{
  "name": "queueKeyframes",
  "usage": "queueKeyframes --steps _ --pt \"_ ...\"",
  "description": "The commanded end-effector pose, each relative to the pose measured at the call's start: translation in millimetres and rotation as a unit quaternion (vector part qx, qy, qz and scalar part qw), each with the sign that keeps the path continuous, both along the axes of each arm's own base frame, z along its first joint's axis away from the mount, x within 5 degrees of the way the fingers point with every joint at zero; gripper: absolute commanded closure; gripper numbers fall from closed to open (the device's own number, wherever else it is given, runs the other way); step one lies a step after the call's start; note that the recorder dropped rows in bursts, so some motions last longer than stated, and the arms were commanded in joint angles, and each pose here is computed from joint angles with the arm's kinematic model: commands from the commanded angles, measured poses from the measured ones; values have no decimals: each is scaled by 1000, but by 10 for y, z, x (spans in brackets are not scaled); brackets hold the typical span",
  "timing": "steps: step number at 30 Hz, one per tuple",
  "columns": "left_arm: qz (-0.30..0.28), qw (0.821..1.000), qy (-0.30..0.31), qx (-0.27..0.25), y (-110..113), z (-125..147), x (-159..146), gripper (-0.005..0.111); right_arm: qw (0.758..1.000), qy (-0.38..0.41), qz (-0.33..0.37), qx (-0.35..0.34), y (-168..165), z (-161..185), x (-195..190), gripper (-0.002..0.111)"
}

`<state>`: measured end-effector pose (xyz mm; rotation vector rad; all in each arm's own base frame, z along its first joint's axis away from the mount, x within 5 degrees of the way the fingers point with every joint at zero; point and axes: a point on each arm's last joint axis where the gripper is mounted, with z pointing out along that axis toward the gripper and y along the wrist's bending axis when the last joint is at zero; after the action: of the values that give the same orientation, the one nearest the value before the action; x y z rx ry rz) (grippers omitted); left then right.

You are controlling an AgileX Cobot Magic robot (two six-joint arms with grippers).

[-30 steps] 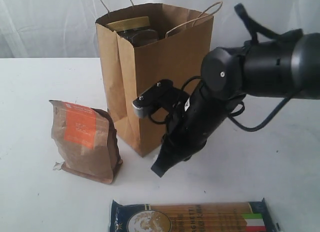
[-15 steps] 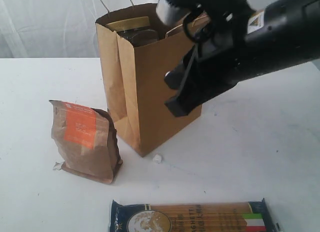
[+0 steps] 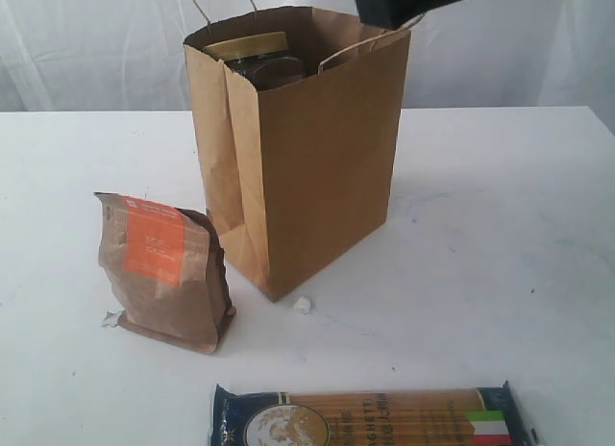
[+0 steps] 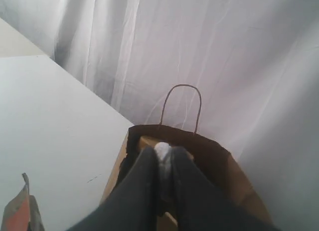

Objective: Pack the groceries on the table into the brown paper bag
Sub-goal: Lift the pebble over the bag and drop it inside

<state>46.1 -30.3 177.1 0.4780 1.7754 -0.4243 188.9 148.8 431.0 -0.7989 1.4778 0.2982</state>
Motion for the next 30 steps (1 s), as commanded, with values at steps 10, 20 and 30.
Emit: queueKeyframes --steps 10,20,30 --pt "2 1000 0 -3 2 -6 -2 107 995 37 -73 -48 82 -442 833 105" --pt "2 1000 0 -3 2 -6 -2 107 992 99 -81 9 324 -465 1284 105" --pt "2 1000 0 -3 2 -6 -2 107 981 152 -115 37 285 -691 1629 105"
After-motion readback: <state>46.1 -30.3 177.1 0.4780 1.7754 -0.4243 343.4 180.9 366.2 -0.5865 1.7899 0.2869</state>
